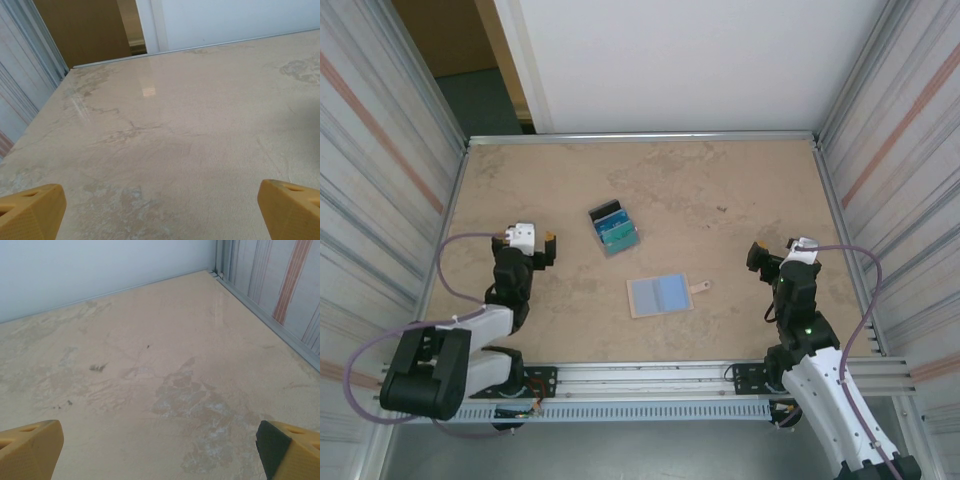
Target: Take the credit cards out of the card holder
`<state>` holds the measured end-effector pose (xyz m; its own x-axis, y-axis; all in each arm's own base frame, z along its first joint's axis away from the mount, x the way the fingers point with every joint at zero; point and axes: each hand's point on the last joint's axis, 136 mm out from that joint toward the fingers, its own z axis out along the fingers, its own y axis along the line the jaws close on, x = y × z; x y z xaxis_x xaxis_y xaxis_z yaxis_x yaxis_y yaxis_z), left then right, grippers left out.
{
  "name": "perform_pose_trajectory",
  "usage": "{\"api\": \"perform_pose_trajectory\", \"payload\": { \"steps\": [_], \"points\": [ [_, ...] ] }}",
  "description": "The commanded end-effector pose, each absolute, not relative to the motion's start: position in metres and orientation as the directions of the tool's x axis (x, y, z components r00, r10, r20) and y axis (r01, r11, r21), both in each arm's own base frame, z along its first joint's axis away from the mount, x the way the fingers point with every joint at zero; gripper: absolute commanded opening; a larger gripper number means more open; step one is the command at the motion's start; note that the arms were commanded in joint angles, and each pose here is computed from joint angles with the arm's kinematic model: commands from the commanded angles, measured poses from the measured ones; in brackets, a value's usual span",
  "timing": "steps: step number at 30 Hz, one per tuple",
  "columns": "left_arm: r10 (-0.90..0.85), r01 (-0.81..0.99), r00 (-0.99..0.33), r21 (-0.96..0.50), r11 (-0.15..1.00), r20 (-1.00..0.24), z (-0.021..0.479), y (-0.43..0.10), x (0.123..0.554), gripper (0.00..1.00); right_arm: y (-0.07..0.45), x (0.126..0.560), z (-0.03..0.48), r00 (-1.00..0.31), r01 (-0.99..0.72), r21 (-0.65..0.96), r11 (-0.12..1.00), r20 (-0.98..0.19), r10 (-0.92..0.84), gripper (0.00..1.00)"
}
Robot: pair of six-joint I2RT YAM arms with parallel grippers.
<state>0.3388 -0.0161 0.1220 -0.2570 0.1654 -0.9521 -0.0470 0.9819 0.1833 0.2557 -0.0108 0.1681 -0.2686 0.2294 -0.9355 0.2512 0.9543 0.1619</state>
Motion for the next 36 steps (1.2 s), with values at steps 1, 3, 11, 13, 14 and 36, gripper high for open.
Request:
{"api": "perform_pose_trajectory", "payload": {
  "steps": [1,3,11,13,14,36],
  "points": [
    [0.181,-0.044,-0.196,0.193,0.980,-0.964,0.137,-0.018,0.353,0.99,-0.012,0.257,0.167,-0.258,0.259,0.192,0.946,-0.931,0.259,0.99],
    [0.190,-0.029,-0.199,0.199,0.980,-0.961,0.133,-0.021,0.357,0.99,-0.012,0.257,0.166,-0.258,0.262,0.192,0.946,-0.930,0.261,0.99],
    [0.216,0.031,-0.220,0.215,0.976,-0.951,0.116,-0.031,0.371,0.99,-0.016,0.259,0.168,-0.237,0.274,0.204,0.940,-0.933,0.271,0.99],
    [0.193,0.078,-0.229,0.180,0.981,-0.954,0.112,-0.032,0.369,0.99,-0.018,0.259,0.167,-0.232,0.276,0.207,0.939,-0.933,0.274,0.99],
    [0.189,0.094,-0.229,0.172,0.981,-0.955,0.110,-0.033,0.369,0.99,-0.018,0.260,0.167,-0.229,0.275,0.210,0.938,-0.933,0.276,0.99],
    [0.068,0.159,-0.374,0.009,0.987,-0.925,0.092,-0.020,0.394,0.99,-0.052,0.299,0.152,-0.162,0.317,0.227,0.921,-0.944,0.289,0.99]
  ]
}}
